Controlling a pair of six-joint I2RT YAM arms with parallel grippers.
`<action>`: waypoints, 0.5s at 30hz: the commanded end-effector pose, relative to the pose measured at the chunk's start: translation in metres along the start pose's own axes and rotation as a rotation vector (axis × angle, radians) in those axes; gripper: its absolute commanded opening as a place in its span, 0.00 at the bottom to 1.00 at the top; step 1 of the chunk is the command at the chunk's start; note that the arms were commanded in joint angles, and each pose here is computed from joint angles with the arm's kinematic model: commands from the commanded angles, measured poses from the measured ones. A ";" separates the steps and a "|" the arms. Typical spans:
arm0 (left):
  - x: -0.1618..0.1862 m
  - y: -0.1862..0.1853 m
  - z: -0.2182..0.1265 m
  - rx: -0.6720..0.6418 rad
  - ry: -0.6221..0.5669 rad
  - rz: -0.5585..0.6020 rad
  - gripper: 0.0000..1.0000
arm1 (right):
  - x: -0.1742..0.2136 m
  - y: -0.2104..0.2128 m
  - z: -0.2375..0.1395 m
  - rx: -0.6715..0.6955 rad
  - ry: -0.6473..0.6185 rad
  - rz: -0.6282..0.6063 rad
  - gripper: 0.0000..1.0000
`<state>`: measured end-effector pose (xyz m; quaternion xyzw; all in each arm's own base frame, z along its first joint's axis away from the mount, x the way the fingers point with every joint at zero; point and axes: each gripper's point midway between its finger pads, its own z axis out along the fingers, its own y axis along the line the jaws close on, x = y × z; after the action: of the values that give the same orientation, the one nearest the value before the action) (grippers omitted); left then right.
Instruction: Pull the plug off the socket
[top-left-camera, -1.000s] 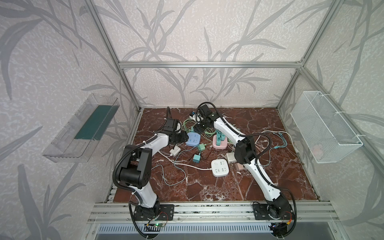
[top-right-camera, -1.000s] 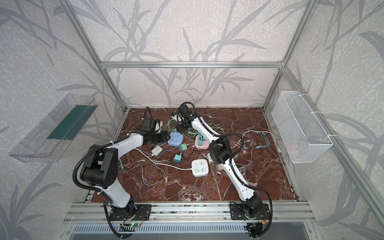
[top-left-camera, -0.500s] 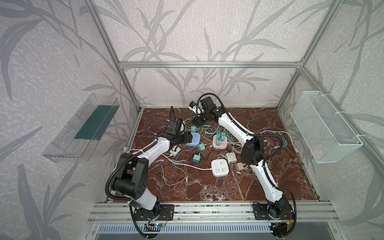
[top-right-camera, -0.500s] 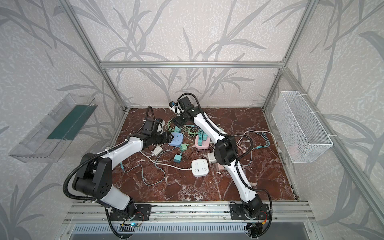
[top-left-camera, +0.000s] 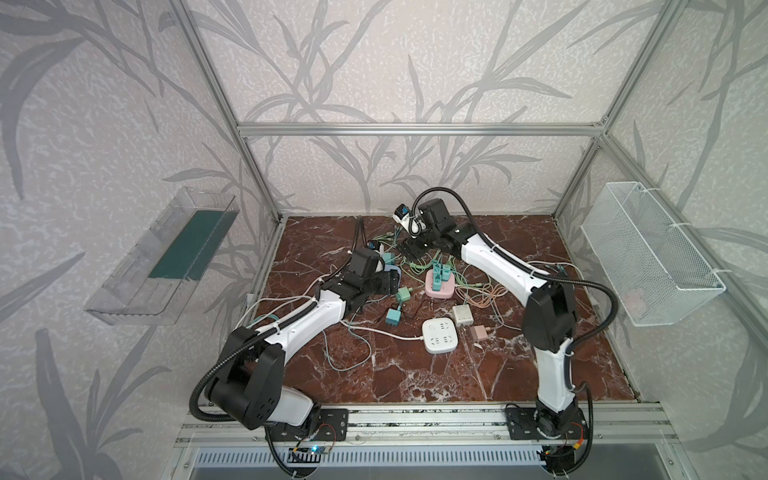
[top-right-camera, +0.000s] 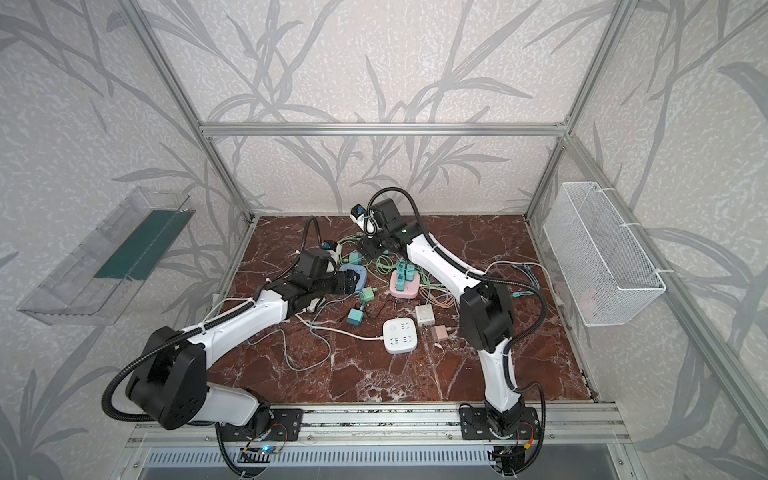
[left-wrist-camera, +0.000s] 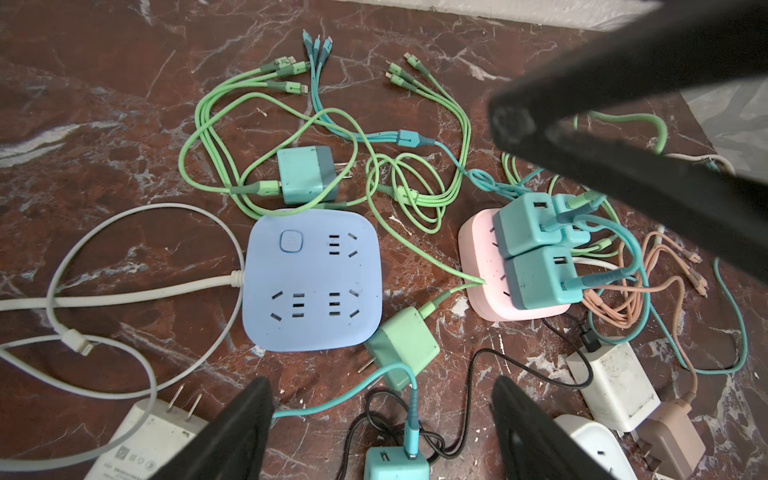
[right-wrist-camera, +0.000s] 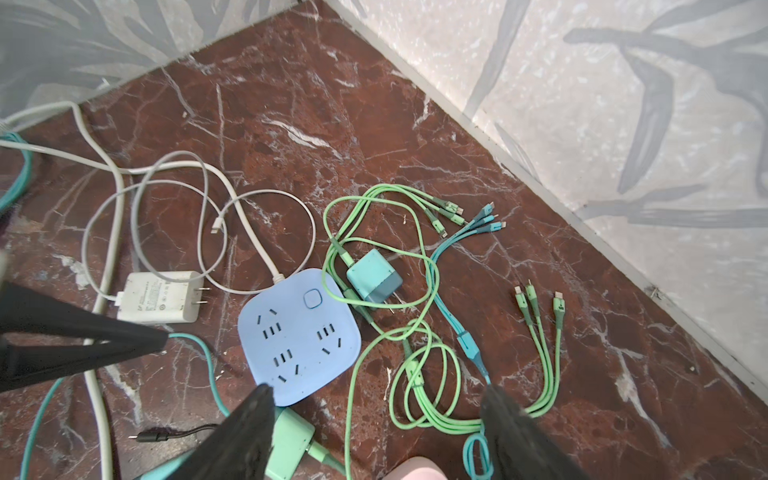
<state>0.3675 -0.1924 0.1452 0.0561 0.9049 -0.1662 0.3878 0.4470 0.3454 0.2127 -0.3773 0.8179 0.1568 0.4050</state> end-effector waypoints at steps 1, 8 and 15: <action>-0.008 -0.005 -0.007 -0.014 -0.057 -0.001 0.84 | -0.031 -0.019 -0.038 0.056 -0.157 0.032 0.78; -0.008 -0.034 -0.005 0.026 -0.086 0.030 0.85 | 0.020 -0.043 -0.073 0.132 -0.141 0.108 0.78; -0.002 -0.068 0.007 0.053 -0.078 0.081 0.85 | 0.070 -0.067 -0.093 0.180 -0.114 0.219 0.78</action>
<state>0.3497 -0.2477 0.1473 0.1026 0.8907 -0.1760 0.4063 0.4194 0.2253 0.2030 -0.2646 0.8483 0.1375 0.4377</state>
